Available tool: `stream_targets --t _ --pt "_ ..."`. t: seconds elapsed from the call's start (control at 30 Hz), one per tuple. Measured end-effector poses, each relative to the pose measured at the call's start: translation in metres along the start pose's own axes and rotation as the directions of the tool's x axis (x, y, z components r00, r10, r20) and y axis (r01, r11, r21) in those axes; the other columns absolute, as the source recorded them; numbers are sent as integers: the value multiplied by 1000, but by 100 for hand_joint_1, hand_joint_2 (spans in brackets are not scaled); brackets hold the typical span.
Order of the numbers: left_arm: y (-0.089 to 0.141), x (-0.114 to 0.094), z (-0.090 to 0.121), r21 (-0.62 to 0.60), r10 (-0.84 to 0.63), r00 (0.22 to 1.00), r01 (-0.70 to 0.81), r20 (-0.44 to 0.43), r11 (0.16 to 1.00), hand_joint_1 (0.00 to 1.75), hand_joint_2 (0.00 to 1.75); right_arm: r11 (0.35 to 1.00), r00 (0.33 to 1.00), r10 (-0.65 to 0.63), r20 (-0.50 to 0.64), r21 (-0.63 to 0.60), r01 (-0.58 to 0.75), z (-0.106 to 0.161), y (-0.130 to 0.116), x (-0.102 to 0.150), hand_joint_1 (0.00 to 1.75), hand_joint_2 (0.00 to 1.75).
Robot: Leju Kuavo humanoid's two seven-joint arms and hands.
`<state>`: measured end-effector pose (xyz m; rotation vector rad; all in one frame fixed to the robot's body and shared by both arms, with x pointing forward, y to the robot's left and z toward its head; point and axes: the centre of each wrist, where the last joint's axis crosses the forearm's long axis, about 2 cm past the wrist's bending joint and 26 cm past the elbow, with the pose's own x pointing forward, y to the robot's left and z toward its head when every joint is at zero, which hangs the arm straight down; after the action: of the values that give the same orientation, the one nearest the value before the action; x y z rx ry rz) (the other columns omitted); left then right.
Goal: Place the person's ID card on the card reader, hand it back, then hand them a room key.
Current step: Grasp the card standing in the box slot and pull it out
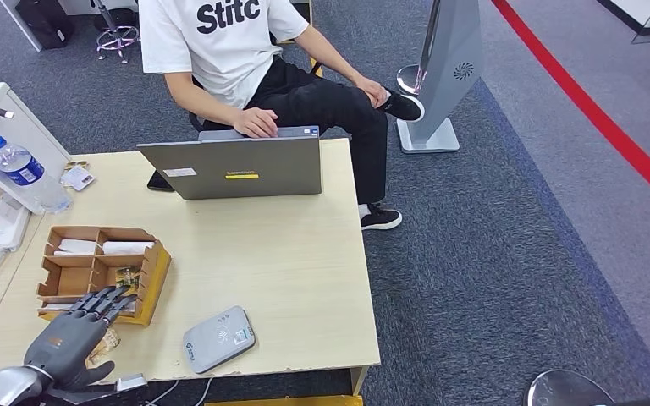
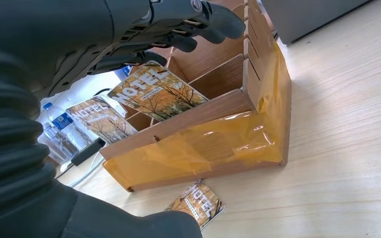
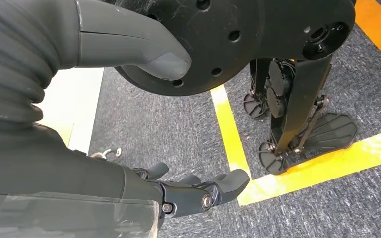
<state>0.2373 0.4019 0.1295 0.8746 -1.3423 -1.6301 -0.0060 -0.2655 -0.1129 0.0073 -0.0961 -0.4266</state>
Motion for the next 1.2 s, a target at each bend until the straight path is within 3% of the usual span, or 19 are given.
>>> stream_targets --t 0.57,1.2 --pt "19 1 -17 249 -26 992 56 -122 967 0 175 1000 998 -4 59 29 2 0 7 0 0 175" --pt "26 2 -25 257 -8 991 42 -135 966 0 175 999 997 -6 73 37 3 0 9 1 0 175"
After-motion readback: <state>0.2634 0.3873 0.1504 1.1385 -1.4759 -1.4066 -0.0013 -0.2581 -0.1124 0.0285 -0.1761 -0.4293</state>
